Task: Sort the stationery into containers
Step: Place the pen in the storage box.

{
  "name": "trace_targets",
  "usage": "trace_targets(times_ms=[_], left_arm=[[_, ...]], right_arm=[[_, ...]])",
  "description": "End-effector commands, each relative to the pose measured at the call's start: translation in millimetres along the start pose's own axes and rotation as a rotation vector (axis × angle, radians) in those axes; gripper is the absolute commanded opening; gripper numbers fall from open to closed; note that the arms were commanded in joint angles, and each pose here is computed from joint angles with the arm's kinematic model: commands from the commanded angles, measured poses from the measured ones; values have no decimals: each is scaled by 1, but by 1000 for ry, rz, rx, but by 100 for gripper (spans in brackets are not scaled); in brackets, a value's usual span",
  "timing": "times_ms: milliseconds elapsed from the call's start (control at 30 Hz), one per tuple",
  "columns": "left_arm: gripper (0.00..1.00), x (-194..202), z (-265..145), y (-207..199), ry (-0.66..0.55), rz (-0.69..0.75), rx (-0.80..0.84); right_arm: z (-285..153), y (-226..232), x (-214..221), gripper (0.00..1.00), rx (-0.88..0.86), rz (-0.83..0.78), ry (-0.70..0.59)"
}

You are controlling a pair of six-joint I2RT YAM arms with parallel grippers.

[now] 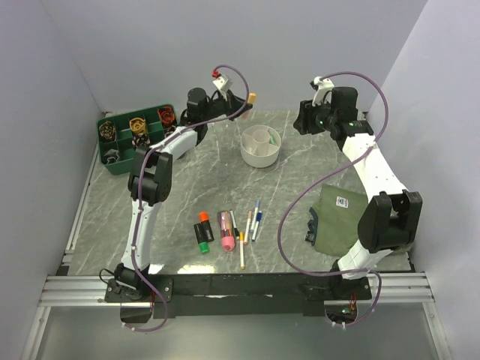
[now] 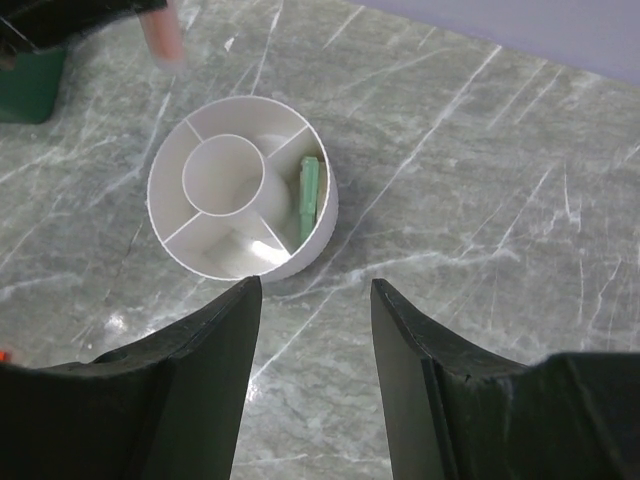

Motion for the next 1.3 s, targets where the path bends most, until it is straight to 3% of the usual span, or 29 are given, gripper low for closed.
trace_targets(times_ms=[0,567,1033,1100,1133,1233,1267], left_arm=[[1,-41,5,-10,-132,-5,53],[1,15,9,-23,-56,-172,52],[1,50,25,-2,-4,-232,25],[8,55,28,-2,4,-225,20],[22,55,28,-3,5,-227,16],[44,51,26,-7,5,-248,20],[47,49,25,-10,9,-250,36]], right_arm=[[-2,-7,-10,56,26,-14,5],[-4,-4,-3,56,12,-19,18],[-11,1,8,56,0,-18,32],[-10,1,10,56,-2,-17,35],[-10,2,11,56,-7,-14,36],[-9,4,11,56,-17,-12,34],[-9,3,12,56,-17,-12,33]])
Point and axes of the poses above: each gripper's point midway between its finger pads, its own z axis out along the fingers, its own y axis along the line the jaws close on, x = y × z, the point moved 2 cm from there along -z, back along the fingers, and after that the axes turned 2 degrees about -z, right-handed, at the moved point
